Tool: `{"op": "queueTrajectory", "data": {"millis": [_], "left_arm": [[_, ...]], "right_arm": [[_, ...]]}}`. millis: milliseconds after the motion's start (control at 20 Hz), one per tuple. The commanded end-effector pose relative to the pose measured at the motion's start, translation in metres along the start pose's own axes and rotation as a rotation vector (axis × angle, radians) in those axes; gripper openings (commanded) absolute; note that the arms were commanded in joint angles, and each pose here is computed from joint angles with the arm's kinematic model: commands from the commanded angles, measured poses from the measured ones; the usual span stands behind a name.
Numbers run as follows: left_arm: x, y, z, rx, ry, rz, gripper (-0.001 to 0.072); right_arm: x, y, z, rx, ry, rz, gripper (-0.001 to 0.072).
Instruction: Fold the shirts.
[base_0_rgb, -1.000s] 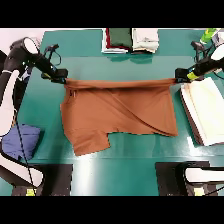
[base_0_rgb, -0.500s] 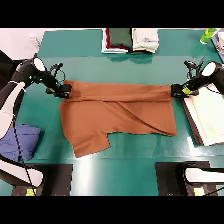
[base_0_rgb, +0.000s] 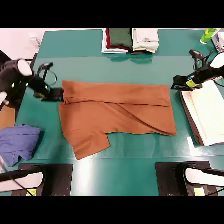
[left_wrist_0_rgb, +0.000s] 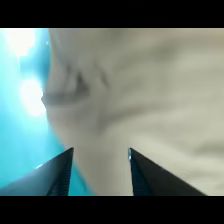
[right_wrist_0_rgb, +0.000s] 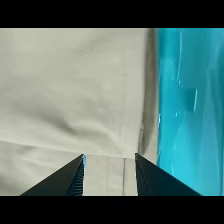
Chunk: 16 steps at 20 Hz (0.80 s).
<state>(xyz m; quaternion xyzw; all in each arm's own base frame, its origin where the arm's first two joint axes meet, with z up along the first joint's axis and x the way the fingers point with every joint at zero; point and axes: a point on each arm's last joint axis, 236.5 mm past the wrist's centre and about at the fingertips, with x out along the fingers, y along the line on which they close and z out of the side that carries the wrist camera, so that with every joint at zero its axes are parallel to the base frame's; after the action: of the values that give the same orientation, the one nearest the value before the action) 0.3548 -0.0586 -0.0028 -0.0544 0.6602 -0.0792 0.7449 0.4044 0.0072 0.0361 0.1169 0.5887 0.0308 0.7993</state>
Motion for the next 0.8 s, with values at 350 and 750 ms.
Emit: {"op": "queueTrajectory", "data": {"millis": [350, 750], "left_arm": [[0.062, -0.036, -0.186, -0.078, 0.219, -0.032, 0.0430], [0.082, -0.069, -0.182, -0.054, 0.147, -0.080, 0.0428]], "right_arm": [[-0.041, 0.013, 0.000, -0.024, -0.070, 0.015, 0.0371], [-0.040, 0.014, -0.007, -0.025, -0.042, 0.017, 0.0371]]}}
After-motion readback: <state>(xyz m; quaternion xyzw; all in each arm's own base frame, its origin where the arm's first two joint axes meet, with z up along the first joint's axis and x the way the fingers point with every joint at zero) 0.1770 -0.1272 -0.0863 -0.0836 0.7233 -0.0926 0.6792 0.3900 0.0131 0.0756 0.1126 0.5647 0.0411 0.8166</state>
